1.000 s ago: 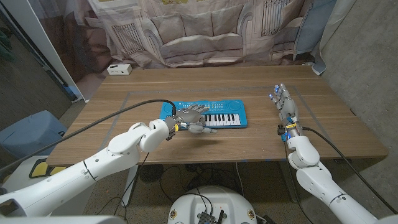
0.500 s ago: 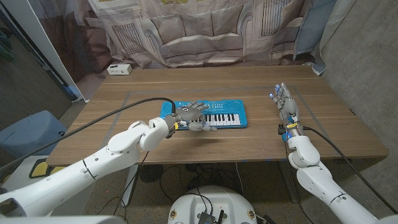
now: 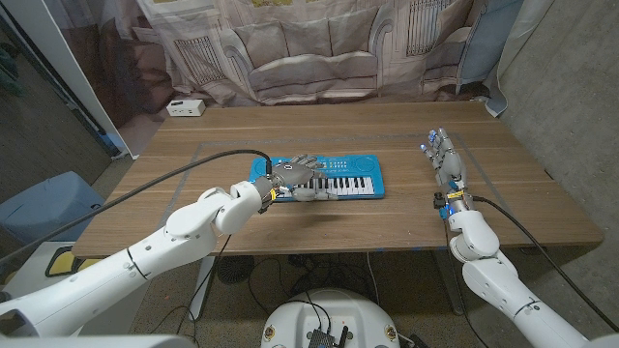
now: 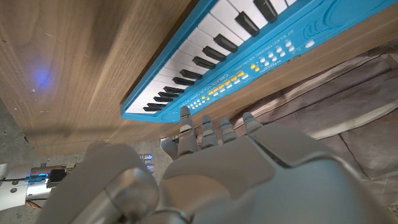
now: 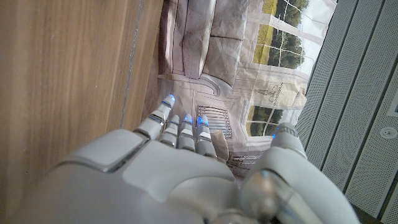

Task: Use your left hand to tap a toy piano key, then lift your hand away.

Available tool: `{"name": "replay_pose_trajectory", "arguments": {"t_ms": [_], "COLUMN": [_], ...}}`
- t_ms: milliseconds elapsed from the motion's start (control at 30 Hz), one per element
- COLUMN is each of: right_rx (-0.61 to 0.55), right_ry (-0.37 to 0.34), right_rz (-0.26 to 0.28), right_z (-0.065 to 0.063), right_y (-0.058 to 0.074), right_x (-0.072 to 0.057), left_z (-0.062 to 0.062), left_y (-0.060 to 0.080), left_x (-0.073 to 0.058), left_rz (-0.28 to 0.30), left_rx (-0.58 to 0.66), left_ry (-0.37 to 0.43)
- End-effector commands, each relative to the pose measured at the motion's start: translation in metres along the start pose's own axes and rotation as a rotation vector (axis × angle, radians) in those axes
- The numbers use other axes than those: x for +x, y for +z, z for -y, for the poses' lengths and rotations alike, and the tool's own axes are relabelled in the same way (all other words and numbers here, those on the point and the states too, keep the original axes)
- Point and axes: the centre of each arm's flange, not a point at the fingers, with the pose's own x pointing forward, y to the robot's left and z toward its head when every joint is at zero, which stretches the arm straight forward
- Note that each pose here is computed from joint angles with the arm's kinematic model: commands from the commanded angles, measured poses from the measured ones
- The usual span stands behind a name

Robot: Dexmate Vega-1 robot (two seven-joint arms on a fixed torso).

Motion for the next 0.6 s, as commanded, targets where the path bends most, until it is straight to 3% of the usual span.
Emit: {"name": "replay_pose_trajectory", "arguments": {"t_ms": [33, 600], "right_rx": [0.003, 0.003], "right_ry": [0.009, 0.017], "right_rz": [0.005, 0.015], "right_z": [0.0015, 0.0017], "right_y": [0.0016, 0.0027], "right_x": [-0.0008, 0.0], "left_z": [-0.0019, -0.0073], "left_y": [0.0007, -0.0026], "left_x": [-0.0026, -0.0118], "left_rz": [-0.007, -0.041], "left_rx": [0.0, -0.015], "left_ry": [0.031, 0.092]}}
